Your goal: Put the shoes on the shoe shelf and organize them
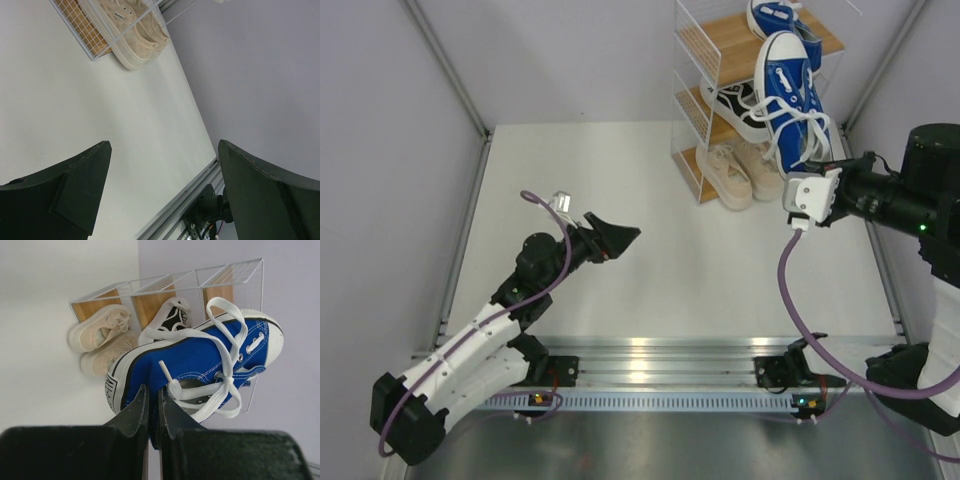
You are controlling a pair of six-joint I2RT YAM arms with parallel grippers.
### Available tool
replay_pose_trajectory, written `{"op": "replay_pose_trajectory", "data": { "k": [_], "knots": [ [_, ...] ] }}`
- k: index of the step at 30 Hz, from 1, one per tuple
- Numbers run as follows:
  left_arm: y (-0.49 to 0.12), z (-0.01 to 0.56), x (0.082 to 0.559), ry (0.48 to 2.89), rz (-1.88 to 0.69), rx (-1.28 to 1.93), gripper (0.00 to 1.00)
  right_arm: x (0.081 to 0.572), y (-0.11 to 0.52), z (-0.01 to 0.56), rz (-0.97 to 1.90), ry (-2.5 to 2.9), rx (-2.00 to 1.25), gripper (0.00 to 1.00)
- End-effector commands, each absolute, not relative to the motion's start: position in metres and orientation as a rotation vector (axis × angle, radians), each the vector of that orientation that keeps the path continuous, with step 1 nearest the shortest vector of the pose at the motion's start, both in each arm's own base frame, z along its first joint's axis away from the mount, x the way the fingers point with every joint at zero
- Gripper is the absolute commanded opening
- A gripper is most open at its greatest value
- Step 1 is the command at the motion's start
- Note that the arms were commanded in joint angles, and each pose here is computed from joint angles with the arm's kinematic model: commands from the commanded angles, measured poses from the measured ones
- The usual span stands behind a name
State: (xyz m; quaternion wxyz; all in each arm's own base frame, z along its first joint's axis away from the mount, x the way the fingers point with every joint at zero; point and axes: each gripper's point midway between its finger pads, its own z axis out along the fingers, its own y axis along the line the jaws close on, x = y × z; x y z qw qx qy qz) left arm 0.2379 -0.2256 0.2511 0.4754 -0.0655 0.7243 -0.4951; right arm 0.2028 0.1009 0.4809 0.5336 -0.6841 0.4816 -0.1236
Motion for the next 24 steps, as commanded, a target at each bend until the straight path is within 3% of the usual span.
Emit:
{"op": "replay_pose_trajectory", "data": {
  "k": [1,24],
  "knots": [
    [-0.225,0.264,0.237,1.738,-1.198,-0.107,0.93,0.232,0.098,0.520,-0.481,1.039,-1.571,0.00],
    [-0.205,0.247,0.218,1.708,-1.154,-0.094,0.94,0.368,0.128,0.578,-0.787,0.843,-1.470,0.00]
  ]
}}
